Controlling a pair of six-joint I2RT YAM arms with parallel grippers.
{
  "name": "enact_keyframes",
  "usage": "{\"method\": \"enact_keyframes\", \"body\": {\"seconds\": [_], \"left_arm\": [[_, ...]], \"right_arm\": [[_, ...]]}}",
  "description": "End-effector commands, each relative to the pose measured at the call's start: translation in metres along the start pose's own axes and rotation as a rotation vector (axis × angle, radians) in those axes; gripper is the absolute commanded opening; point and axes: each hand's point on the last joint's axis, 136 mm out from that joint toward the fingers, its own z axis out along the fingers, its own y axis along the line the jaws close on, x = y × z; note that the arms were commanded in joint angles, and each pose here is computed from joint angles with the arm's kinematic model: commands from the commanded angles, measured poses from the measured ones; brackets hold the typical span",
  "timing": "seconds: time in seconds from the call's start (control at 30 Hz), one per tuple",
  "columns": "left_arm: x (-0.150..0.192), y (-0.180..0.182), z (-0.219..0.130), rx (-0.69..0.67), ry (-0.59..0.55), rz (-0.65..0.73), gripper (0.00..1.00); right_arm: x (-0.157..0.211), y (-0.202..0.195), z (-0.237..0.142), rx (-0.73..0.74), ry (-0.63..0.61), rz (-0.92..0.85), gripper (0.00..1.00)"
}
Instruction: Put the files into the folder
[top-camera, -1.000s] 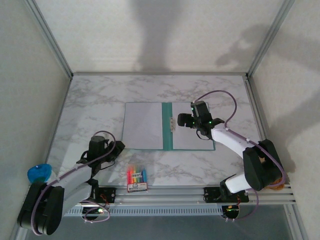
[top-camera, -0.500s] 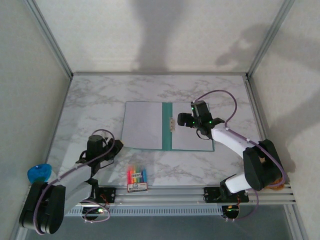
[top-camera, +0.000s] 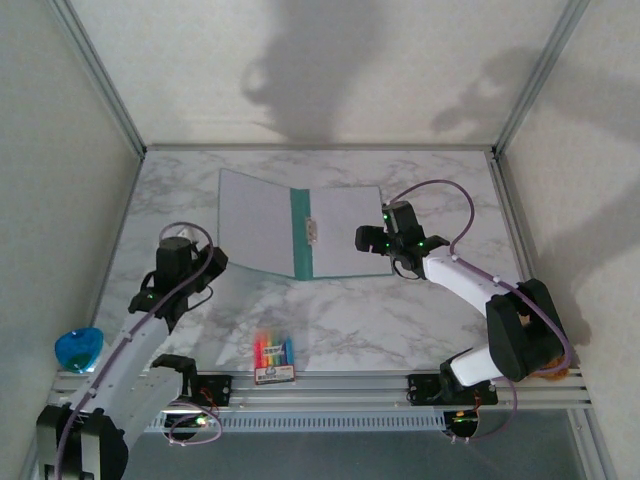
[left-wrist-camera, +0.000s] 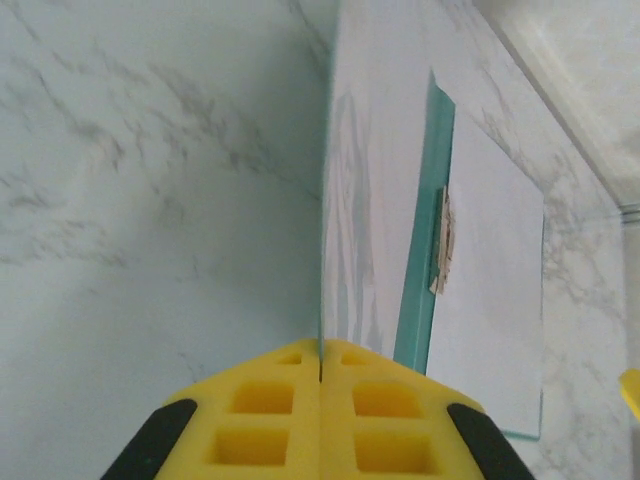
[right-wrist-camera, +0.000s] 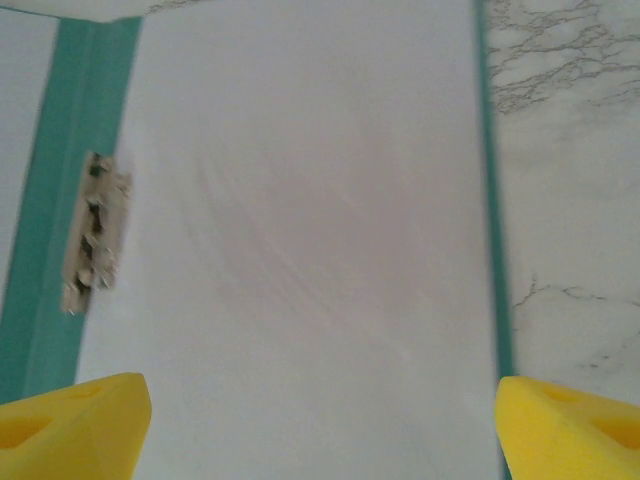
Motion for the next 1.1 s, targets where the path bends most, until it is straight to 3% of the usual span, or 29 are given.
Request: {"method": "enact_keyframes", "body": {"seconds": [0.0,0.3,0.67,1.07], "left_arm": [[-0.021,0.005,-0.012,-0.125,-0.019,0.106,0.0],[-0.063,-0.016,-0.035,-0.256,-0.018,0.261,0.0],[-0.077,-0.047,-0.04,-0.412,-0.01,0.462,0.0],[-0.054,-0.118,-0.021,-0.334,-0.012,0.582,0.0]], "right_arm": [[-0.009,0.001,-0.004,-0.003,-0.015,0.014,0.89],[-0.01,0.002,-0.006,-0.004,-0.018,0.013,0.89],[-0.008,0.002,-0.004,-0.006,-0.011,0.014,0.89],[-0.008,0.0,-0.004,0.003,-0.012,0.013,0.89]]}}
